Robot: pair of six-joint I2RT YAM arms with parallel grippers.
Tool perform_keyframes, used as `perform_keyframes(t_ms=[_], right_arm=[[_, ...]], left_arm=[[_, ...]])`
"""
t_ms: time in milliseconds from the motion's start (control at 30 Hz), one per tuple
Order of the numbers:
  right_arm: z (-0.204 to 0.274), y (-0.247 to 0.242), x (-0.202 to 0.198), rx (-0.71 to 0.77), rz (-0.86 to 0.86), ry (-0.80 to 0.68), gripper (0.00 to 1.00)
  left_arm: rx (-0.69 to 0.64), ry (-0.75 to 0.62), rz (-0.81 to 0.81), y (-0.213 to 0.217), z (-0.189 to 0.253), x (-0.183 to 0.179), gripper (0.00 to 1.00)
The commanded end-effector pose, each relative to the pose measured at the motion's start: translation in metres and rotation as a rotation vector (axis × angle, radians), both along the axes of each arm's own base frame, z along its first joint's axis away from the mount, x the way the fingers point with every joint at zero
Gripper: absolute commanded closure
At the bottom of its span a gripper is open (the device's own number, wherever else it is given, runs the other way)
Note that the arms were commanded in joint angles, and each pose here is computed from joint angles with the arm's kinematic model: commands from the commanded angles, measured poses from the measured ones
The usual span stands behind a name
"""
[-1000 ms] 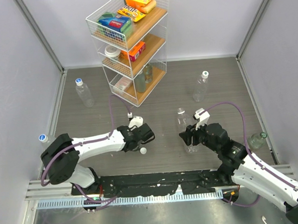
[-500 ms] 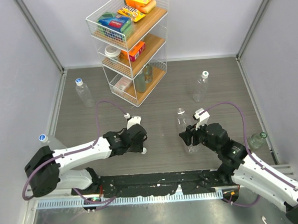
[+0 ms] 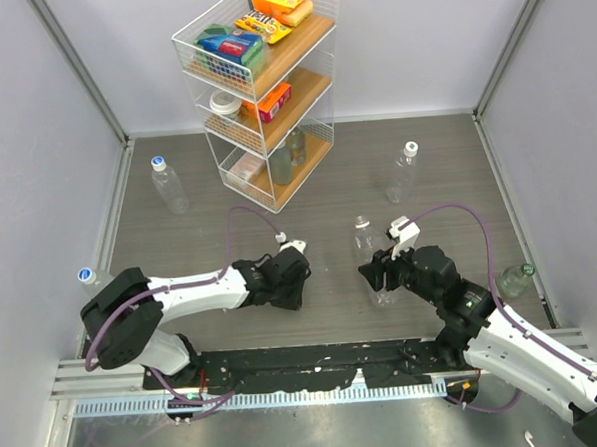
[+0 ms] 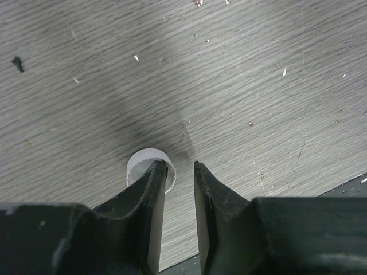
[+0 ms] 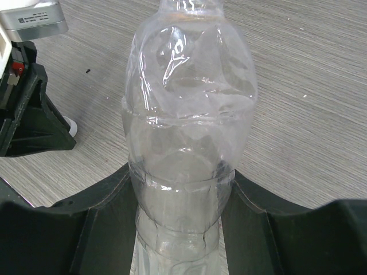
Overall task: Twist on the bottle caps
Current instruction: Adjust the bottle cap at the center of the board.
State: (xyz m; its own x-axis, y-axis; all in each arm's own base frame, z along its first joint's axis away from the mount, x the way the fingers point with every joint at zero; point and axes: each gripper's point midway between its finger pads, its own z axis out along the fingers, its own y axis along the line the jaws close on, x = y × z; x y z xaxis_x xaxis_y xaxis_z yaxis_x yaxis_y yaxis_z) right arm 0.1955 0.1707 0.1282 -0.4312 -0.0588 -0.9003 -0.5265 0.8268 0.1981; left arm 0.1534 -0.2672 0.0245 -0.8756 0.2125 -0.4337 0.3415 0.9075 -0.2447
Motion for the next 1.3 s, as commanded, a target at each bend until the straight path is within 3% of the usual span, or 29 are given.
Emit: perform_keyframes(t_ms=[0, 133, 233, 433, 633, 1033, 1267], right_arm=[[0.027, 0.006, 0.007, 0.046, 0.006, -0.061, 0.73], [0.026, 0.007, 0.006, 0.046, 0.007, -0.059, 0.73], [0.026, 0.006, 0.006, 0.046, 0.005, -0.059, 0.73], [0.027, 0.005, 0.006, 0.047, 0.001, -0.06, 0.73], [0.029, 0.002, 0.008, 0.051, -0.017, -0.075, 0.73], [0.029, 0.002, 0.007, 0.05, -0.014, -0.072, 0.73], [0.027, 0.003, 0.007, 0.045, -0.012, -0.066, 0.74]], left_arm=[[-0.042, -0.01, -0.041, -0.02, 0.009, 0.004, 0.73], [-0.018, -0.018, -0.029, -0.016, 0.008, 0.005, 1.0], [-0.042, -0.033, -0.029, -0.019, 0.015, 0.007, 1.0], [-0.305, -0.016, -0.131, -0.065, 0.05, -0.001, 1.0], [-0.528, 0.11, -0.213, -0.107, 0.065, -0.014, 1.0], [-0.626, 0.269, -0.127, -0.092, 0.037, -0.002, 1.0], [-0.599, 0.32, -0.08, -0.07, 0.014, 0.007, 1.0]])
